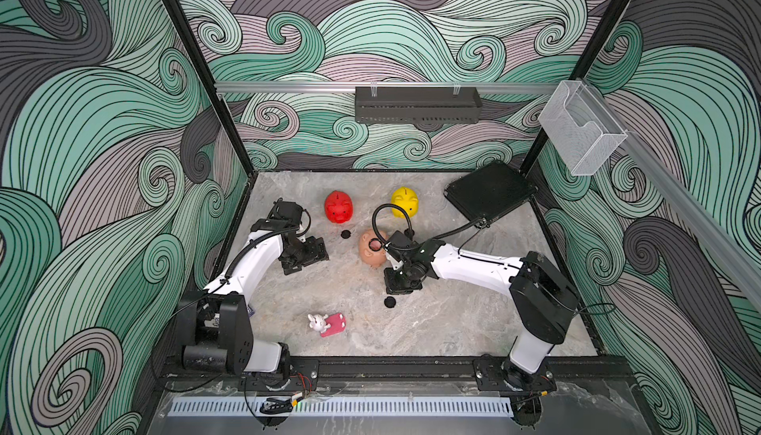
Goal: Close piggy banks
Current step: Move the knob to the center of the board, then pick up the knob at the center of the board, then insert the knob into the piggy bank.
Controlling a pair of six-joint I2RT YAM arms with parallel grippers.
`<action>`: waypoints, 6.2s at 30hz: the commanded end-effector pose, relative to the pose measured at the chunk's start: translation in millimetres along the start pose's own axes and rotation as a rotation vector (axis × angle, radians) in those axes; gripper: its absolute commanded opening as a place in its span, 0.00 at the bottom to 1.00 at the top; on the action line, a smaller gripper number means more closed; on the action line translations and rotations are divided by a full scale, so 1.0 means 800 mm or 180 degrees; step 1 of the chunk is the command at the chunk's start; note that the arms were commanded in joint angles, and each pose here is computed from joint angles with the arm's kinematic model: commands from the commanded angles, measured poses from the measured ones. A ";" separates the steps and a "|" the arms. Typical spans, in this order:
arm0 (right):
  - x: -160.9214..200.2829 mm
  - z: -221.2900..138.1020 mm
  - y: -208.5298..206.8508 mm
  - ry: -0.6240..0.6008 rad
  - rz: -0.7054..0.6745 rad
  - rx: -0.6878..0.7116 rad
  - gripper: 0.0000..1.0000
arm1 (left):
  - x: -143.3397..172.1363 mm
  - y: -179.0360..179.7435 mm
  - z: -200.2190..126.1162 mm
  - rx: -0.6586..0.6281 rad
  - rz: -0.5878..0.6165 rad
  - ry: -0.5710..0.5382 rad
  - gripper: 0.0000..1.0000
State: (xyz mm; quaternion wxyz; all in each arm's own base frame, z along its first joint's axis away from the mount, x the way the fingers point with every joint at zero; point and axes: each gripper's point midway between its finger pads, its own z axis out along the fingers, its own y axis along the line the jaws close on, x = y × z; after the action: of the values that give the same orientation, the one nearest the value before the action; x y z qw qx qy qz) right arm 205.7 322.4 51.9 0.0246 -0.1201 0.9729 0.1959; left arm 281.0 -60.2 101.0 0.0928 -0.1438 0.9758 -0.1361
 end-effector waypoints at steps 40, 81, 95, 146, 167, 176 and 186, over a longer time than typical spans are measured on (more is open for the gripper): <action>0.030 0.035 -0.060 0.0103 0.0124 0.0442 0.17 | 0.004 0.003 0.009 0.0000 0.0001 0.0136 0.88; 0.001 -0.010 -0.158 0.0032 0.0203 0.1318 0.18 | 0.010 0.004 0.003 0.0031 0.0018 0.0085 0.88; -0.007 0.007 -0.159 0.0047 0.0102 0.1321 0.12 | 0.008 0.001 0.005 0.0053 0.0017 0.0108 0.88; -0.141 -0.154 0.008 -0.0975 -0.1991 0.0499 0.00 | -0.008 -0.077 0.003 0.1113 -0.0117 0.0270 0.86; -0.155 -0.131 0.052 -0.0658 -0.3510 0.0114 0.00 | -0.019 -0.104 0.008 0.1499 -0.0177 0.0375 0.85; -0.156 -0.119 0.047 -0.0536 -0.3878 0.0097 0.00 | -0.014 -0.108 0.012 0.1594 -0.0115 0.0464 0.85; -0.178 -0.118 0.050 -0.0555 -0.4003 0.0231 0.00 | -0.021 -0.117 0.009 0.1698 -0.0117 0.0502 0.85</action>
State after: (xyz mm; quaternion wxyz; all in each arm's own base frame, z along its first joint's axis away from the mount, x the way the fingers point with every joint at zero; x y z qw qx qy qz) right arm 331.7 355.2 169.8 0.2260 -0.6444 0.7197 0.1254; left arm 310.8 -141.0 112.3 0.0365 -0.1302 0.9136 -0.3836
